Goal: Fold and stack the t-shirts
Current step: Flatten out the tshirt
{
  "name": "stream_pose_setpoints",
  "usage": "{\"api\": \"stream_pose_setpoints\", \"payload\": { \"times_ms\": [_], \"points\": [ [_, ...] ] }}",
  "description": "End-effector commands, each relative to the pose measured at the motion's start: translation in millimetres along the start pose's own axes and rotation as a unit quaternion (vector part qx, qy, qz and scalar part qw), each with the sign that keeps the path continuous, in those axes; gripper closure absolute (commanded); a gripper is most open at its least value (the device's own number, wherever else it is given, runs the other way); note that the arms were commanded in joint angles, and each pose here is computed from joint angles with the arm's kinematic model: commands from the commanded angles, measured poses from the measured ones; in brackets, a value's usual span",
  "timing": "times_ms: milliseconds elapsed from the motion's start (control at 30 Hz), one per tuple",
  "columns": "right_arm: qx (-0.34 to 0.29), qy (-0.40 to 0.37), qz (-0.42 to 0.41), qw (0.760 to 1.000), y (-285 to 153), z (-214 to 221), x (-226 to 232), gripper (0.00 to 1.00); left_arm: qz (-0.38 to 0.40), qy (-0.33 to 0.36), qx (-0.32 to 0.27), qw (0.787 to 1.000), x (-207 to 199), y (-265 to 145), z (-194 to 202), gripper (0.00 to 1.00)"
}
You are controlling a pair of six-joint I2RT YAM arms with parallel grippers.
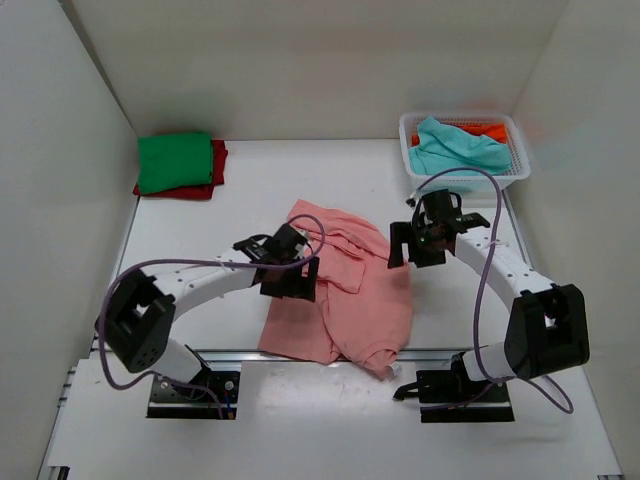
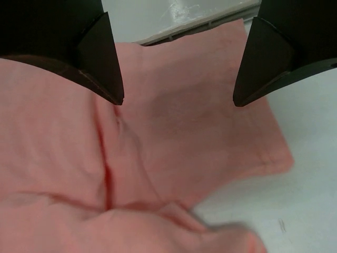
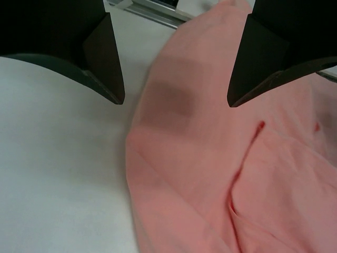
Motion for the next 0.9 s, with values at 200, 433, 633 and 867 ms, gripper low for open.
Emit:
{"api": "stream_pose_setpoints", "payload": {
  "times_ms": [200,433,633,867],
  "points": [
    [0.077,-0.015,-0.036,0.996,36.4,37.3,7.2,0.21,-0.156,-0.008,0.013,0.988,27.1,37.2,17.4,0.01],
    [0.136,0.002,-0.077,0.988,62.3,42.7,20.0,0.79,-0.203,0.041,0.069,0.976,38.7,75.4,21.1,0.83],
    [0.050,0.002,-0.032,0.998,15.7,-8.1,7.1,1.00,-0.254,-0.023,-0.036,0.966,65.4,42.6,-48.4,1.00],
    [0.010,0.007,-0.063,0.998,13.8,-35.4,9.9,0.74,-0.249,-0.158,-0.164,0.942,117.9,-15.3,-131.3,1.00]
  ]
}}
Point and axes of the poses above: each gripper's point midway between its finger pads, its own y axis out along the fingers, its own x axis along the line the jaws close on, z = x × y, the point moved 10 cm from there along -y, back along the fingers, and after that the axes turned 14 degrees about -y, right-handed, at the moved point
